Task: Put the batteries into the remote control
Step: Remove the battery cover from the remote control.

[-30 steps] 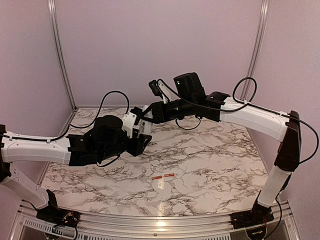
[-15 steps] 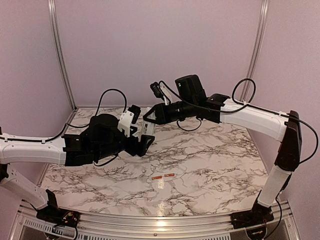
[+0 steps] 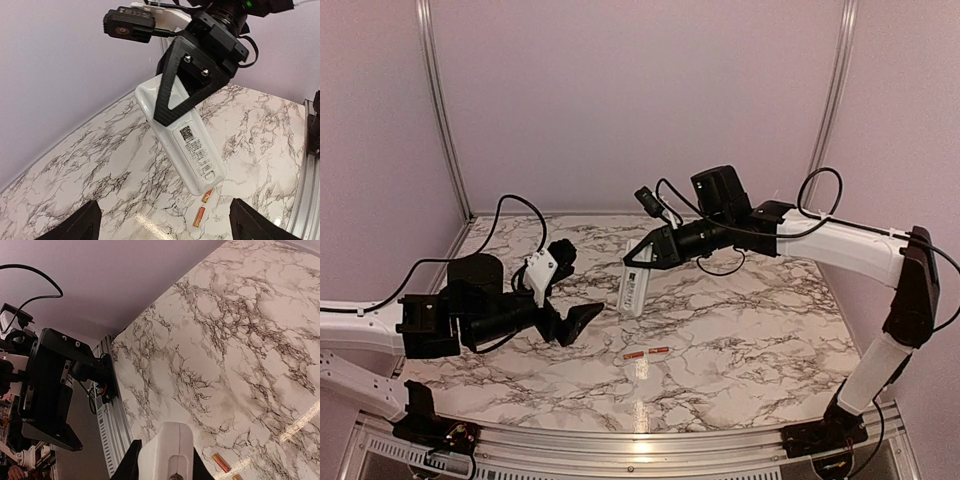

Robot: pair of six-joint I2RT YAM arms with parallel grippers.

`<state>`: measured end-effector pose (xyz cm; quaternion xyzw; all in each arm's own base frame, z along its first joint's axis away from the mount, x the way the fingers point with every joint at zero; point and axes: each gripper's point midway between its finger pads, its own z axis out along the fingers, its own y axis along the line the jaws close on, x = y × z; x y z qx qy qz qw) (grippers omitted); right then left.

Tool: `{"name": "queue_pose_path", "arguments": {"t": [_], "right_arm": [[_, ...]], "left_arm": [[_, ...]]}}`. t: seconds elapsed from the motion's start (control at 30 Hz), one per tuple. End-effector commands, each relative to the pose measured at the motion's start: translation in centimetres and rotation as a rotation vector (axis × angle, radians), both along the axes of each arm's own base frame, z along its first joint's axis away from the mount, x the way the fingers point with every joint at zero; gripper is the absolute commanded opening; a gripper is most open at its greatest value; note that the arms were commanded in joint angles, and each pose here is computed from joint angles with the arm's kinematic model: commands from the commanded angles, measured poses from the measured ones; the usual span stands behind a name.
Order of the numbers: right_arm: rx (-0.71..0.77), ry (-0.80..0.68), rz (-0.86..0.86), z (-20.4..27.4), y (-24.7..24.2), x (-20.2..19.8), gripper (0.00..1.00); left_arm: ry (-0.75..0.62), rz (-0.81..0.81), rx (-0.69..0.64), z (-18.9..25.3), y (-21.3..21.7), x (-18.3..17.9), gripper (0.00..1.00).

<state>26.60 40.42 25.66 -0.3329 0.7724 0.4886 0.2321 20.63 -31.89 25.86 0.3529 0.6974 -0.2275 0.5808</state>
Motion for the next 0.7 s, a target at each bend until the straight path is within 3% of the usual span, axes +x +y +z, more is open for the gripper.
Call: {"name": "queue_pose_path", "arguments": {"t": [0.0, 0.2, 0.67], "right_arm": [[0.038, 0.058, 0.095, 0.6, -0.2, -2.3, 0.00], [0.012, 0.156, 0.134, -1.3, -0.1, -3.3, 0.01], [-0.051, 0.213, 0.176, -3.9, 1.1, -4.6, 0.00]], "left_arm": [[-0.187, -0.125, 0.169, -1.6, -1.0, -3.3, 0.91], [-0.295, -0.163, 0.327, -3.1, -2.2, -4.7, 0.85], [-0.376, -0.222, 0.380, -2.6, -4.9, -5.5, 0.61]]}}
